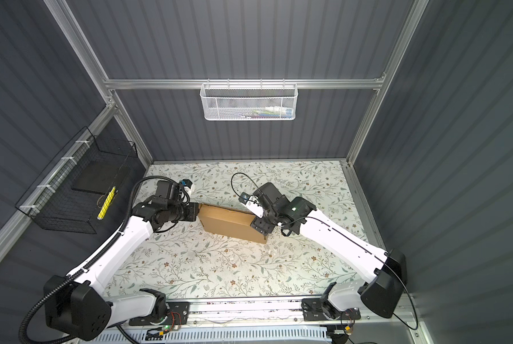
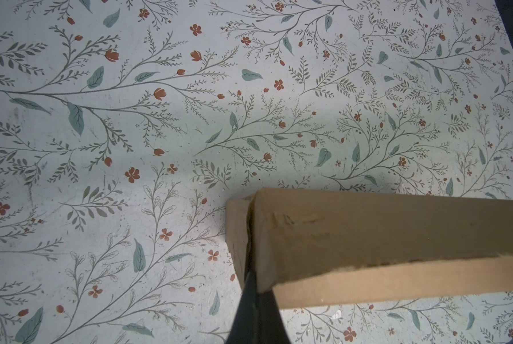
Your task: Fold the paper box
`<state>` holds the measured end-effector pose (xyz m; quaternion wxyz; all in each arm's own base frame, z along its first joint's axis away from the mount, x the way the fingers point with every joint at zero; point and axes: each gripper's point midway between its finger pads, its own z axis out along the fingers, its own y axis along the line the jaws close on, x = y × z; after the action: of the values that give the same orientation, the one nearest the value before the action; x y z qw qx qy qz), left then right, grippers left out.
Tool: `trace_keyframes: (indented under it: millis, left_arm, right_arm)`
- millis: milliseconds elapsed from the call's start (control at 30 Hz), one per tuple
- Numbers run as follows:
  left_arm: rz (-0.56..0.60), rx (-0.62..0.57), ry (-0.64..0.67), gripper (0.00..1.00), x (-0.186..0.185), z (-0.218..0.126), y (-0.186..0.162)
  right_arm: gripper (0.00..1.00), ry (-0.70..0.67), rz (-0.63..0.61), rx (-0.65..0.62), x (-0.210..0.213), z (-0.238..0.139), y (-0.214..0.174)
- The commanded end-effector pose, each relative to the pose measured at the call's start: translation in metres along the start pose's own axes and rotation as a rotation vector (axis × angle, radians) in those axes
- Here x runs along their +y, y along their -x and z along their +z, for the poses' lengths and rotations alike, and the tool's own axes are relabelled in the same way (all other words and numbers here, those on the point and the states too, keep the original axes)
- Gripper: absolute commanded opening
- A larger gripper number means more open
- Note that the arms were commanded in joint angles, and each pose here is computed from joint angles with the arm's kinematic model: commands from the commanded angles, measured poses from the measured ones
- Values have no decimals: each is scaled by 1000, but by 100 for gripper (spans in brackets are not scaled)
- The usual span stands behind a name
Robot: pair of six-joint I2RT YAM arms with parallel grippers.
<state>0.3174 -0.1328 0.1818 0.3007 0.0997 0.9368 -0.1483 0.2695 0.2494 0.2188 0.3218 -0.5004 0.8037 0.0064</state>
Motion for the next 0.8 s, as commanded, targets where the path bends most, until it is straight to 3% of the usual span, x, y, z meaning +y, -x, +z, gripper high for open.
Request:
trace_keyframes:
  millis: [0, 767]
  left_arm:
    - [-3, 36, -19, 0, -4, 3, -7]
    - [-13, 47, -37, 0, -6, 8, -11]
  right_arm:
    - [82, -23, -44, -11, -5, 1, 9]
    - [84, 55, -118, -5, 16, 20, 13]
